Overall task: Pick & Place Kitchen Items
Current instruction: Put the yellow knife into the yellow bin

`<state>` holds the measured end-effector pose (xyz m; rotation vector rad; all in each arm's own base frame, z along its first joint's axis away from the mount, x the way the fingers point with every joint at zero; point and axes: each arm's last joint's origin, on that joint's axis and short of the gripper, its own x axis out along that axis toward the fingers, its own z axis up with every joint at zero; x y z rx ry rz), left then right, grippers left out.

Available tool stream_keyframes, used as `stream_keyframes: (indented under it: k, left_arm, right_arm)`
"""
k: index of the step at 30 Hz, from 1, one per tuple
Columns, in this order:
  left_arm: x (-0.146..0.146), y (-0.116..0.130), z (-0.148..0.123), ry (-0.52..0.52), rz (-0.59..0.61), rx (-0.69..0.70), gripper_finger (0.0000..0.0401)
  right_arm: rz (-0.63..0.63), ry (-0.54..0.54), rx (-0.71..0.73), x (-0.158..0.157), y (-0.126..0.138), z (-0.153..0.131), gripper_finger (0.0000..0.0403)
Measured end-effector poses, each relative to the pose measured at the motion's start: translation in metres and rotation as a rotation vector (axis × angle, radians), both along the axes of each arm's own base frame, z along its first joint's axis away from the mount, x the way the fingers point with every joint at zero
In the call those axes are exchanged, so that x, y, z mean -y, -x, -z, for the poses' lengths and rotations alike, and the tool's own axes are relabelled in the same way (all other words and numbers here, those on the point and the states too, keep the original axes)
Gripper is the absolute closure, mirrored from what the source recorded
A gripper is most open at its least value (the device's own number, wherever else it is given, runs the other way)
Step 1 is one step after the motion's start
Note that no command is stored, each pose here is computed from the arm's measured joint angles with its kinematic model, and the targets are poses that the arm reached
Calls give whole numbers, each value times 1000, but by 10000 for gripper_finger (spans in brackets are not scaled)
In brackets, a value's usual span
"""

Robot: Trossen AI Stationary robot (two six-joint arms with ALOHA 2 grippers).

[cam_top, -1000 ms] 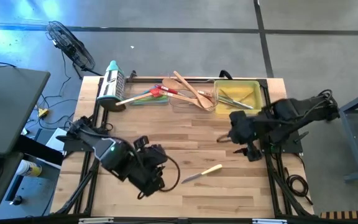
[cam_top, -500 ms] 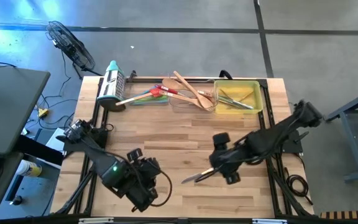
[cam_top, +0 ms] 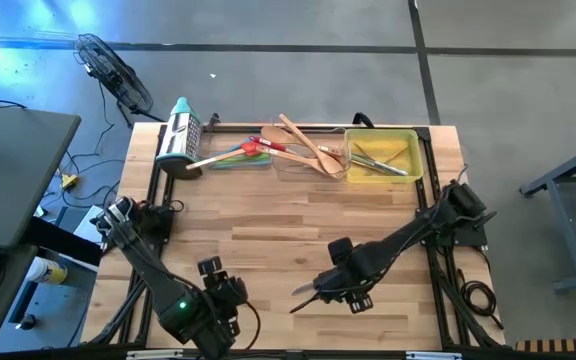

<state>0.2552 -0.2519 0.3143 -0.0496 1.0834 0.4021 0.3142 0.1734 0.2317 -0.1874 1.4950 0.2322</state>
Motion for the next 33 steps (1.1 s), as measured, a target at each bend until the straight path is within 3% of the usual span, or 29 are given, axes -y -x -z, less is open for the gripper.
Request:
stream_keyframes:
  k: [8, 18, 24, 33]
  left_arm:
    - [12, 0, 10, 89, 28, 2, 223]
    - [28, 4, 9, 180, 61, 55, 224]
    - [29, 5, 9, 217, 30, 43, 224]
    - [27, 4, 8, 184, 22, 68, 224]
  right_arm:
    - [28, -22, -78, 11, -16, 23, 101]
    - [-27, -52, 5, 32, -33, 28, 101]
    - [-22, -36, -60, 40, -23, 54, 101]
    - [-14, -55, -41, 41, -7, 94, 101]
